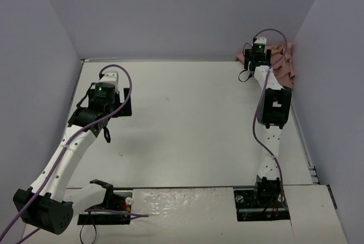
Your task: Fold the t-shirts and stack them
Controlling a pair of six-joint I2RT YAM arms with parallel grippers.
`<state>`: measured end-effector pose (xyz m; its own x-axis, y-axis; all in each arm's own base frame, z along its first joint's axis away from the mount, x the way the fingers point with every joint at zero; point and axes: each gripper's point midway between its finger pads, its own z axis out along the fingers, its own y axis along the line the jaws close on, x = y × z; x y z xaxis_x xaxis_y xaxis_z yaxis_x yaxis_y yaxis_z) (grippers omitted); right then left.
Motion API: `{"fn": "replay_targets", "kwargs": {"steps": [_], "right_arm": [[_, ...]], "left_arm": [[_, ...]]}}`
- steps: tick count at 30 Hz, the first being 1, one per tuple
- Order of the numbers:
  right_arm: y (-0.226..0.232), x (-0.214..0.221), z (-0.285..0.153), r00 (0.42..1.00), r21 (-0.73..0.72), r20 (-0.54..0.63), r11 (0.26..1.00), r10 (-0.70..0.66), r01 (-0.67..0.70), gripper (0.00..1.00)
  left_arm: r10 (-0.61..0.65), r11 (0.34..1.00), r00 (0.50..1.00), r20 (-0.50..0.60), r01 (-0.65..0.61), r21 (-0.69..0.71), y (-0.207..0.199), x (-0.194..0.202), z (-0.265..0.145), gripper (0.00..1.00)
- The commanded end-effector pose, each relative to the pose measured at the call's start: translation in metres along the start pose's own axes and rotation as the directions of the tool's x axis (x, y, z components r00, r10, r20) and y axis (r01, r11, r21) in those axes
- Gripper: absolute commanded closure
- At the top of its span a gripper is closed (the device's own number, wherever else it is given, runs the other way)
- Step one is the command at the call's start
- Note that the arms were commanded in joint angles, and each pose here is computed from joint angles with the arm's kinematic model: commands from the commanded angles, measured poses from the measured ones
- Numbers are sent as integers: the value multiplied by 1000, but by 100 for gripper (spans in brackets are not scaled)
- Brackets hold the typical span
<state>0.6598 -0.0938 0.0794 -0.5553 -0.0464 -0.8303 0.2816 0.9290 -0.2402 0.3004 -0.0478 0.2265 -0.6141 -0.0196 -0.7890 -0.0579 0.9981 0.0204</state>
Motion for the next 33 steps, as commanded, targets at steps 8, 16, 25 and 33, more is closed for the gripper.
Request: {"fn": "replay_targets", "kwargs": {"steps": [8,16,25,33], "right_arm": [[-11,-54,1,987,17,149,998,53,-56,41],[-15,-60,1,984,17,168,998,62,-65,58],[-20,-50,4,988,26,145,998,60,-64,64],[-21,-53,-5,988,12,144,999,49,-51,99]], "left_arm": [[-15,1000,1000,-12,15,14,-6,1,5,6],[-8,1000,999,-35,9,15,-8,5,11,6],[-7,1000,999,-40,8,22,-8,7,8,6],[-18,999,999,-39,20,31,-9,8,4,6]]}}
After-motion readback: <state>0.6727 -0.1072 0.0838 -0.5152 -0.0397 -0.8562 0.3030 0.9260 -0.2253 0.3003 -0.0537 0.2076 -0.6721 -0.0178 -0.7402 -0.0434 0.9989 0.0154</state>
